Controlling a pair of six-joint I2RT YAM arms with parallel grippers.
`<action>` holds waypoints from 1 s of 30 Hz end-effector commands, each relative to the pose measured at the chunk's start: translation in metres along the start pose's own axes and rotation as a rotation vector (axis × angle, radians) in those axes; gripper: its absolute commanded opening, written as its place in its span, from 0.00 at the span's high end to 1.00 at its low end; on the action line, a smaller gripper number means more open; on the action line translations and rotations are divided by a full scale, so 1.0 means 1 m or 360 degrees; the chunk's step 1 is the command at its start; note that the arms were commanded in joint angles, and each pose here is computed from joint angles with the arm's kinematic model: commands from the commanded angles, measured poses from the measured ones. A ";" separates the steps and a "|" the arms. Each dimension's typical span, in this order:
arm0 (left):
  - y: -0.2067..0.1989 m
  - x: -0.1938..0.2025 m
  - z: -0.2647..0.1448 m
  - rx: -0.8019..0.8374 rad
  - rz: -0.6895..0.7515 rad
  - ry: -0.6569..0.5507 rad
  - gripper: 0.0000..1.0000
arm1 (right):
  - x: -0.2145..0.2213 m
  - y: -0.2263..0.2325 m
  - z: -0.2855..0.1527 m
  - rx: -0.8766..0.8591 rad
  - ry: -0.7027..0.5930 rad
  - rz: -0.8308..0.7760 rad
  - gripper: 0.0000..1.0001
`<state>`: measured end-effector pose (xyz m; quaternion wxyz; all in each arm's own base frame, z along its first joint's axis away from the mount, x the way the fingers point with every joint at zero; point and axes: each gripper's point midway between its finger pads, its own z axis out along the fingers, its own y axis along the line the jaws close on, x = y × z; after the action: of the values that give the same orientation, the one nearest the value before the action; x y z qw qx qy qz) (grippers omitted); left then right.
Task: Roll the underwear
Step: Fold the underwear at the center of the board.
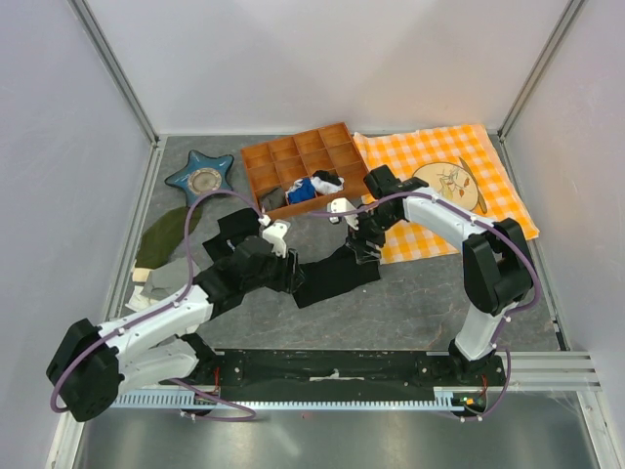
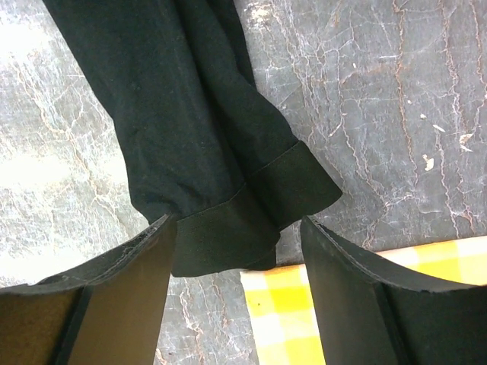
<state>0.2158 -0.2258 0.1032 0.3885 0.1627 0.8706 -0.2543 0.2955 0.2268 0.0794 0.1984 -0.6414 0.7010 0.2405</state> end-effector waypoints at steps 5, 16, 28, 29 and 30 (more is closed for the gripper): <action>0.000 0.007 0.014 0.0042 0.0155 0.0091 0.39 | -0.013 -0.009 -0.003 -0.0042 -0.0024 -0.0289 0.20; 0.006 0.000 0.023 -0.0009 0.0272 0.0108 0.31 | -0.026 -0.009 0.002 -0.0227 -0.0119 -0.0587 0.10; 0.007 -0.004 0.009 -0.0031 0.0235 0.0053 0.30 | -0.005 -0.013 0.025 -0.0342 -0.0016 -0.0420 0.13; 0.007 -0.004 0.010 -0.0035 0.0235 0.0057 0.30 | -0.005 -0.011 0.024 -0.0352 -0.0016 -0.0412 0.14; 0.007 -0.003 0.010 -0.0033 0.0235 0.0060 0.30 | -0.004 -0.009 0.023 -0.0374 -0.0011 -0.0395 0.16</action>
<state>0.2198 -0.2261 0.0904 0.3759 0.2264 0.8712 -0.2201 0.3055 0.2379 0.0488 0.1512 -0.7449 0.5881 0.2764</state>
